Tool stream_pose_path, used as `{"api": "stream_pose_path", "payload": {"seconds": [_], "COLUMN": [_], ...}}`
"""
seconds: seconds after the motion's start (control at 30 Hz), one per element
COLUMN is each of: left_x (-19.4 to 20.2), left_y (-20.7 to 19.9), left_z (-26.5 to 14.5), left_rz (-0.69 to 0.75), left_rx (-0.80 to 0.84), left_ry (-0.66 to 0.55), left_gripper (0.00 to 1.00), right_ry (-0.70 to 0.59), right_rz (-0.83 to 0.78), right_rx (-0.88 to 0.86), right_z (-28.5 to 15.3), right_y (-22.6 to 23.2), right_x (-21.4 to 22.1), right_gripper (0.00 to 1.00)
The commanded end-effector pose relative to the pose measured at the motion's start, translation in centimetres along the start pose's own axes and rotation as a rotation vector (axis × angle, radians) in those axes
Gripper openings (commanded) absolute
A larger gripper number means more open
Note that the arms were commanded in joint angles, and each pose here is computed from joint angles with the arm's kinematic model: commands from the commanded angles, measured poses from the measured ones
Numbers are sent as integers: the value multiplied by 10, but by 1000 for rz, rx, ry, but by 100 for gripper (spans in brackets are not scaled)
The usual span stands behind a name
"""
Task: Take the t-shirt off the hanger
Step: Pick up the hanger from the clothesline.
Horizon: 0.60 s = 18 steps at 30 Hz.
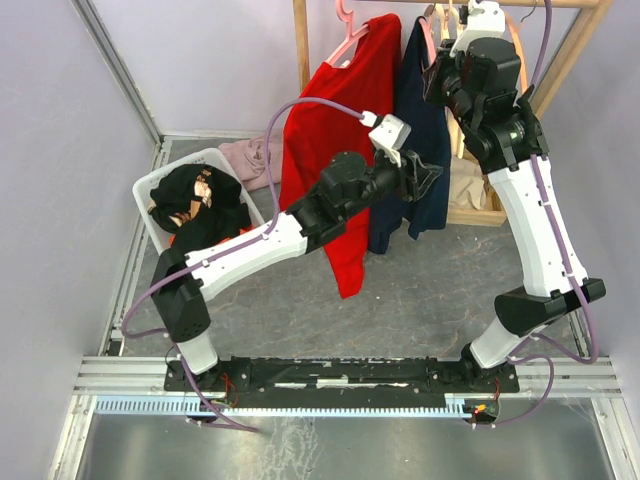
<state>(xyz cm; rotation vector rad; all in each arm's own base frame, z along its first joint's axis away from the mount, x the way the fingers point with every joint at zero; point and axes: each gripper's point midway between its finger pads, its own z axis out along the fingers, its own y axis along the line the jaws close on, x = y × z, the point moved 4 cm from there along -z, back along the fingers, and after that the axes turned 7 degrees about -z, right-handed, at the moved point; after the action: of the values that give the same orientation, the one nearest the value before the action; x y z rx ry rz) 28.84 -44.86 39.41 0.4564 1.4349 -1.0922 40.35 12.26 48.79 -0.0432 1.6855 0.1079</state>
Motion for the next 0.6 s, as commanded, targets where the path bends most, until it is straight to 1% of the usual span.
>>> {"api": "stream_pose_path", "payload": {"seconds": [0.0,0.17,0.33,0.57], "left_x": [-29,-33,-42,-46], "left_y": [-4,8,17,24], "left_z": [-32,-58,-76,-83], "left_rz": [-19,-5,12,24], "left_rx": [-48,-131,-216,-270], "left_ry": [-52,-59,-67,-62], "left_gripper": [56,56,58,59], "right_ry": [-156,-242,-294,-355], "right_rz": [-27,-40,-36,-22], "right_rx": [16,-46,-98,-116], "right_z": [-16,-23,-32,-44], "right_y": [-9,-2,4,4], "right_x": [-40,-61,-74,-89], "right_gripper": [10,7,1,1]}}
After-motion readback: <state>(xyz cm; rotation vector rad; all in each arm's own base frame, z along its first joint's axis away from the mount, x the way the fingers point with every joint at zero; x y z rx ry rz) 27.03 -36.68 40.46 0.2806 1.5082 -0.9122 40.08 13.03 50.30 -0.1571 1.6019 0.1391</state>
